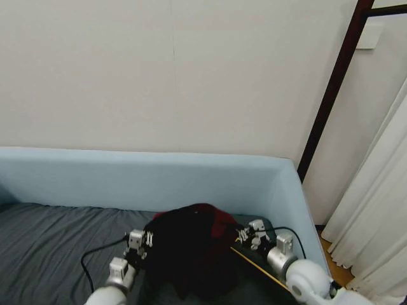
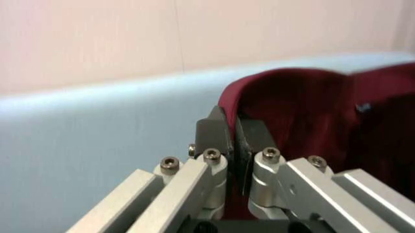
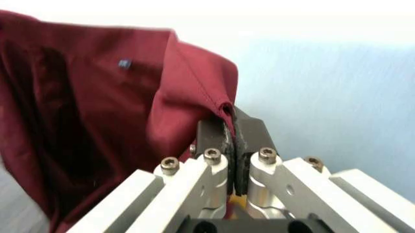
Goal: Pick up the clothes from the sofa and hang them on the clothes hanger.
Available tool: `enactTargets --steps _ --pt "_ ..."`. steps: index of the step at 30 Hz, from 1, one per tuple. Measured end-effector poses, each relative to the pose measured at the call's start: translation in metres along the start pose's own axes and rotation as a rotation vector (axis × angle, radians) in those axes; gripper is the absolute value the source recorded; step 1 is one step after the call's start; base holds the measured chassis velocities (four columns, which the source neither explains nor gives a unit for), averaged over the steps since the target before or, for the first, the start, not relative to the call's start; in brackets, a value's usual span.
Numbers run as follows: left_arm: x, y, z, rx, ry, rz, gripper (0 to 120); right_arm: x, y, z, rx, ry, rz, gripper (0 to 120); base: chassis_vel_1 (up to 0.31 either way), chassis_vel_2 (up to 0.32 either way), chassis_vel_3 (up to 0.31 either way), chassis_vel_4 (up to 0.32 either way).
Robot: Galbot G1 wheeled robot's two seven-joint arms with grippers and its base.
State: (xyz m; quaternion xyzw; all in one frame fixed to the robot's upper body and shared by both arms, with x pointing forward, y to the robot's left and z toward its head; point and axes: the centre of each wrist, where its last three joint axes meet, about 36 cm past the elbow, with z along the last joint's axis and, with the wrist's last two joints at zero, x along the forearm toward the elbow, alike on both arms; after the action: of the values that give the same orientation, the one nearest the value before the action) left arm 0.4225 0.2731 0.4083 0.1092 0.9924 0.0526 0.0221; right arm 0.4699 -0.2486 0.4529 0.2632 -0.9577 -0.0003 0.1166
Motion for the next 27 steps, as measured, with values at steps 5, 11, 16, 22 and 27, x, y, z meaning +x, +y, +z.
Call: enactTargets --steps 5,11,16,22,27 --pt "-0.03 0.035 -0.061 -0.033 -0.045 0.0 0 -0.025 -0.012 -0.077 0.054 -0.059 -0.011 0 0.0 0.0 0.0 0.0" --pt "-0.049 0.075 -0.121 -0.077 -0.091 -0.025 0 -0.058 -0.025 -0.172 0.116 -0.156 -0.001 0 0.0 0.0 0.0 0.0" --pt "-0.061 0.087 -0.172 -0.078 -0.156 -0.024 0 -0.061 -0.023 -0.222 0.143 -0.204 -0.005 0 0.0 0.0 0.0 0.0" --pt "-0.078 0.108 -0.23 -0.101 -0.231 -0.045 0 -0.058 -0.025 -0.262 0.169 -0.239 0.004 0 0.0 0.0 0.0 0.0" --pt "-0.09 0.125 -0.257 -0.107 -0.264 -0.073 0 -0.063 -0.028 -0.285 0.172 -0.26 0.018 0 0.0 0.0 0.0 0.0"
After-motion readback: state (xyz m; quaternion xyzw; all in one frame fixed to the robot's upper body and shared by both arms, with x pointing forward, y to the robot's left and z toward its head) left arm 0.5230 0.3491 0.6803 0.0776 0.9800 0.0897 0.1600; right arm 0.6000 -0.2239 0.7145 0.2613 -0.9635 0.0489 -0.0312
